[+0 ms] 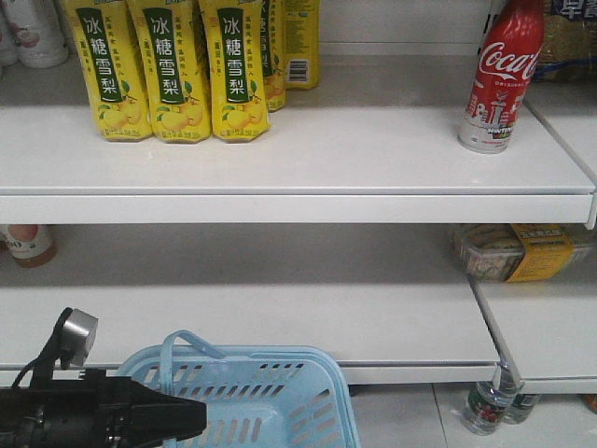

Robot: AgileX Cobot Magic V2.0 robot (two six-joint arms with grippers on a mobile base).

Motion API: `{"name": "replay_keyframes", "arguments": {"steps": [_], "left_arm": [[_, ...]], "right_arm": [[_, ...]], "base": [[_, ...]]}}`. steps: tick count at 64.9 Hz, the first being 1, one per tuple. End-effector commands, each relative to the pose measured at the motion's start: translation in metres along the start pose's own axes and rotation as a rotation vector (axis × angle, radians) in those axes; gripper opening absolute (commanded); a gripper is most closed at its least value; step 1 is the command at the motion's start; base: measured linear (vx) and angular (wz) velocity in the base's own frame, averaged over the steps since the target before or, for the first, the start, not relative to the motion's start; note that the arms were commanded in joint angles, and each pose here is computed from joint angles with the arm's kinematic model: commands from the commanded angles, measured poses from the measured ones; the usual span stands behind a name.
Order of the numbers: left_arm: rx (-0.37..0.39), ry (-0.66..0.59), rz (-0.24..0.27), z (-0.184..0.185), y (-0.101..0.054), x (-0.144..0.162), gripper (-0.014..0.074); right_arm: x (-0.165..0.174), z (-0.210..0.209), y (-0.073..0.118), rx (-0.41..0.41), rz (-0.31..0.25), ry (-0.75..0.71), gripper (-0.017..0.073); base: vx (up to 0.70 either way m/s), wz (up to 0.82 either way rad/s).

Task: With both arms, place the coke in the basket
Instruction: 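Raise the open right gripper toward the red Coca-Cola bottle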

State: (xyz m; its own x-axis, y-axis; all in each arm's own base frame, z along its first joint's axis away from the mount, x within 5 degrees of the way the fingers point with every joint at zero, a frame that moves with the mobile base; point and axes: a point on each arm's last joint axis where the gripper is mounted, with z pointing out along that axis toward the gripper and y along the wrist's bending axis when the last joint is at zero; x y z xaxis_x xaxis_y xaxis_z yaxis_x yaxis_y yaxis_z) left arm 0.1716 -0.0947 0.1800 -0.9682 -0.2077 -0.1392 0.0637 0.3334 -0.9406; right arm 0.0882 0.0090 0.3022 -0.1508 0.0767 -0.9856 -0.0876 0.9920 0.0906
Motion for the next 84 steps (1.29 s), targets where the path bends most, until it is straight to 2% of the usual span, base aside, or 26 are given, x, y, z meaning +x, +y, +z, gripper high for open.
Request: {"name": "replay_keyframes", "arguments": {"steps": [1, 19, 28, 43, 55, 71, 84], "left_arm": [[0.134, -0.06, 0.008, -0.0022, -0.0182, -0.0066, -0.0006], [0.134, -0.061, 0.008, -0.0022, -0.0182, -0.0066, -0.0006], [0.134, -0.061, 0.008, -0.0022, -0.0182, -0.0066, -0.0006], [0.134, -0.061, 0.008, -0.0022, -0.0182, -0.0066, -0.0006], [0.134, -0.061, 0.008, -0.0022, -0.0182, -0.0066, -0.0006], [0.134, -0.061, 0.008, -0.0022, -0.0182, -0.0066, -0.0006], [0.134, -0.061, 0.008, -0.0022, -0.0182, -0.0066, -0.0006]], "right_arm": [[-0.0152, 0.003, 0.0003, 0.004, 0.001, -0.071, -0.0002], [-0.0139, 0.0047, -0.0001, 0.006, 0.002, -0.069, -0.0002], [-0.0149, 0.0046, -0.0004, 0.011, -0.019, -0.08, 0.0004], [-0.0157, 0.0046, -0.0005, 0.012, -0.035, -0.089, 0.006], [-0.0157, 0.0046, -0.0005, 0.013, -0.042, -0.089, 0.0159], [-0.0157, 0.0046, -0.0005, 0.012, -0.043, -0.089, 0.0354], [-0.0156, 0.0046, -0.0005, 0.013, -0.048, -0.088, 0.0467]], "base": [[0.0, 0.0], [0.0, 0.0], [0.0, 0.0], [0.0, 0.0], [0.0, 0.0], [0.0, 0.0], [0.0, 0.0]]}}
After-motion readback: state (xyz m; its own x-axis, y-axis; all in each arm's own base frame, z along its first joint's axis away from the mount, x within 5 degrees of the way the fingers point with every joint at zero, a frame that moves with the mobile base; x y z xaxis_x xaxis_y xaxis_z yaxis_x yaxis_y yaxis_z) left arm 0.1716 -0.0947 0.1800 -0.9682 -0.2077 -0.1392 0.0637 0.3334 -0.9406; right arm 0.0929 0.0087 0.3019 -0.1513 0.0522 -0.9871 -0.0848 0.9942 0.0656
